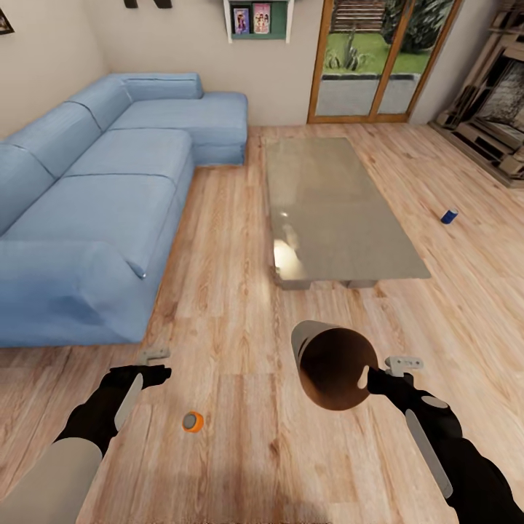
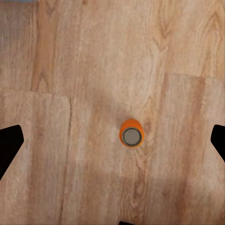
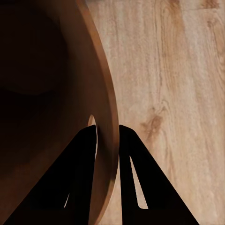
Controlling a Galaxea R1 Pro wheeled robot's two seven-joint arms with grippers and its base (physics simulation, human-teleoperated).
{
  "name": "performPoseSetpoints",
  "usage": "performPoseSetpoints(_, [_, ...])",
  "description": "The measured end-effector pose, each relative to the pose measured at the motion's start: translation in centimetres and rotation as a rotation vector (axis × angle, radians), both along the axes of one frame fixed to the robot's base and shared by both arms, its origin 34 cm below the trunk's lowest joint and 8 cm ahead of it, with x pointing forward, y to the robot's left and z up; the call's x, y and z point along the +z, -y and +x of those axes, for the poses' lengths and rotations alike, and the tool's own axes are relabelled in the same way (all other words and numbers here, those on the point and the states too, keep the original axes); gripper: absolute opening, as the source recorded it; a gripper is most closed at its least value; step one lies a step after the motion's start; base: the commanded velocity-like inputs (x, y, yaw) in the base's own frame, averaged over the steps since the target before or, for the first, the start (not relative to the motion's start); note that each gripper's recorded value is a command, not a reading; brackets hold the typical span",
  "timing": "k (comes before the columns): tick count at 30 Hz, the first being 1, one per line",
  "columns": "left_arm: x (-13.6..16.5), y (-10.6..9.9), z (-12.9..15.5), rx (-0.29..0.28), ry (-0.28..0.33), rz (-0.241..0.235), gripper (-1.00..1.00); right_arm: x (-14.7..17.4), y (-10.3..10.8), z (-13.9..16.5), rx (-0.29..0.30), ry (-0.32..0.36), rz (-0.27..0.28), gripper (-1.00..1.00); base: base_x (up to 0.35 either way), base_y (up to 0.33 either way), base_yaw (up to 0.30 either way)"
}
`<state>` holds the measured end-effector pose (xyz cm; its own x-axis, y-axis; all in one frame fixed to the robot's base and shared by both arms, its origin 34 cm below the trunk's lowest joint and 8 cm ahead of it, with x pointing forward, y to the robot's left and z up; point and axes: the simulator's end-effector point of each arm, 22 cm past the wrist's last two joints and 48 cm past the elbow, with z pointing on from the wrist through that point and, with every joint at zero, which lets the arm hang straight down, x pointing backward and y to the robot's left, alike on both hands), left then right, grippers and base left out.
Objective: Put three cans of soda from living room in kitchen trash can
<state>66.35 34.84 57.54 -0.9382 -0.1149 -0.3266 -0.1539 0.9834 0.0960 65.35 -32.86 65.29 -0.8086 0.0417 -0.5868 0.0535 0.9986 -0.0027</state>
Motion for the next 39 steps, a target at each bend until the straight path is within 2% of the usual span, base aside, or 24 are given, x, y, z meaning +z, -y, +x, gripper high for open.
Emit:
performPoseSetpoints(6, [-0.5,0.0,-0.2,-0.001,-0.008,0.000,1.00,-0.5,0.0,-0.2,0.000,-0.009,0.000,-1.00,0.041,-0.011,0.012])
performPoseSetpoints(20, [-1.6,0.1,-1.0,-0.003,-0.032,0.001,1.00,-1.5,0.1,-0.7,0.001,-0.030,-0.004,-1.00,0.243,-0.142,0.000])
performPoseSetpoints(30, [-2.4,0.0,-1.5,0.001,-0.045,0.000,1.00,-2.4,0.0,-1.2,0.001,-0.048,-0.001,-1.00,0.033,-0.020,0.000])
performPoseSetpoints(39, [-4.4,-0.1,-2.0,0.002,-0.061,0.007,1.00,-4.4,0.0,-1.5,0.002,-0.062,-0.002,-1.00,0.001,-0.001,0.000])
